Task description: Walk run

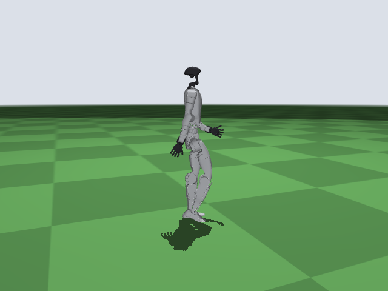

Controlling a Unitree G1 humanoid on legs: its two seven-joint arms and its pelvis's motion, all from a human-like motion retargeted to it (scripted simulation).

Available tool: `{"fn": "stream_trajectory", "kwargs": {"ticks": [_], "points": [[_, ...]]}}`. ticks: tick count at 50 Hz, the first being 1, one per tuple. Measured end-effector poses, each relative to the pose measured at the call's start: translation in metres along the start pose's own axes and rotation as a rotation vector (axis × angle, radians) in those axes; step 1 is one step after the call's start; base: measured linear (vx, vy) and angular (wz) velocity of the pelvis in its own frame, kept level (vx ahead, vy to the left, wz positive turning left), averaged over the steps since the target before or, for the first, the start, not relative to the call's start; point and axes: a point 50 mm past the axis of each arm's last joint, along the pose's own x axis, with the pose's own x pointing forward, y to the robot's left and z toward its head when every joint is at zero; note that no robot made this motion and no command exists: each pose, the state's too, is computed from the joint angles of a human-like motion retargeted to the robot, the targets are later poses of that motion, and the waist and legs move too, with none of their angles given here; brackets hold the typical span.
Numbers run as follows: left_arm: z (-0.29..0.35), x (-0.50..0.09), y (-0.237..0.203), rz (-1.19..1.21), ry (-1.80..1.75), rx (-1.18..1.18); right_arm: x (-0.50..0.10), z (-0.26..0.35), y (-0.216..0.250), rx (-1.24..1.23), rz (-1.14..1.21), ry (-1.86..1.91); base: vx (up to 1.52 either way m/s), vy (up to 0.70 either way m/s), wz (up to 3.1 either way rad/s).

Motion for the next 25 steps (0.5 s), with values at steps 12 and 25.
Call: {"fn": "stream_trajectory", "kwargs": {"ticks": [12,25], "points": [[0.006,0.002,0.003,-0.008,-0.013,0.030,0.009,-0.118,0.045,0.211,0.154,0.261,0.60,-0.28,-0.76],[-0.042,-0.017,-0.039,-0.025,0.106,-0.141,-0.018,0.077,-0.014,0.280,-0.048,-0.387,0.58,-0.36,-1.10]]}}
